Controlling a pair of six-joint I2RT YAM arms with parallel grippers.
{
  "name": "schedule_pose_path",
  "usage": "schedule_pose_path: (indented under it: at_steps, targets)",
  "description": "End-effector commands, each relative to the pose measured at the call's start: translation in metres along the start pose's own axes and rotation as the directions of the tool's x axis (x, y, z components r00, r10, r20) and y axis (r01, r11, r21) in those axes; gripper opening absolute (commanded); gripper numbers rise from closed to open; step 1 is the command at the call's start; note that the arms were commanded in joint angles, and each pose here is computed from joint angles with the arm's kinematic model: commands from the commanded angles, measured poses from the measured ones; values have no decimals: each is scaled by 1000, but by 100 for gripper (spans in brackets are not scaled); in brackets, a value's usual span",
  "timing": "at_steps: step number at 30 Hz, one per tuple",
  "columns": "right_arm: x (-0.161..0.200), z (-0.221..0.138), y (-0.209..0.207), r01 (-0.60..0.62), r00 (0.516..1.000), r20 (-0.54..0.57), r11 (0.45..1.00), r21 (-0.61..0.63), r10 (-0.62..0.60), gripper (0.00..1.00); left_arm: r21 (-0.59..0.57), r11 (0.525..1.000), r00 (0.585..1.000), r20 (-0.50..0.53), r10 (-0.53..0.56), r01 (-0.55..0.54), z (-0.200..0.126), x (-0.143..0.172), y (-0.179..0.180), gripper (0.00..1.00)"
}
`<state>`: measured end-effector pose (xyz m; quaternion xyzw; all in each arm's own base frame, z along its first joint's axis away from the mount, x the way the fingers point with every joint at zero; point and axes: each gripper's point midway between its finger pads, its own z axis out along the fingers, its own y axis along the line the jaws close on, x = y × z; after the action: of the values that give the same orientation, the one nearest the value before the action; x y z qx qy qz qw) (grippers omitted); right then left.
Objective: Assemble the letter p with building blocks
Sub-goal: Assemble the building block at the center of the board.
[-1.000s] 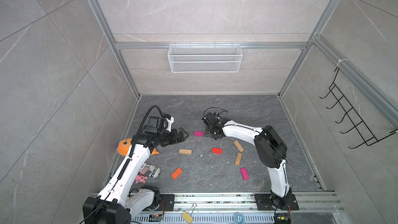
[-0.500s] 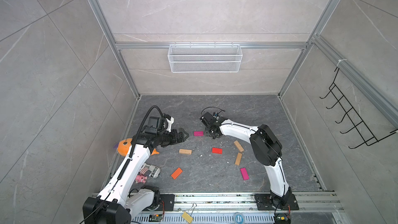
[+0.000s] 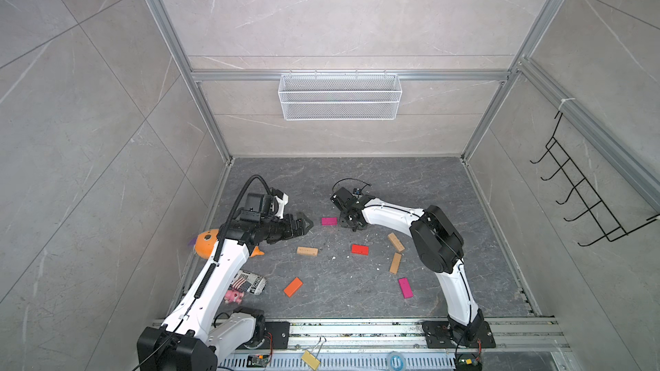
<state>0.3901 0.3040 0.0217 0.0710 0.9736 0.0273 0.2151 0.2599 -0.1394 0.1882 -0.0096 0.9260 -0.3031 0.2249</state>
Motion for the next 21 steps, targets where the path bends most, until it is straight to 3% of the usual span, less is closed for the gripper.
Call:
schedule_pose_path:
  at_steps: [1,8,21]
  targets:
    - [4,0,-4,4,1000,-11,1000,24,-4,40,32,999,1000,-5,12,-12,-4,3,-5,99]
    - [9,-4,-5,34,999,-20,999,10,-34,28,29,1000,1000,-3,4,-4,-4,3,-3,100]
    - [43,-31,-4,220,975,-19,972,-80,-222,28,25,1000,1000,-1,-8,8,-5,3,-1,99]
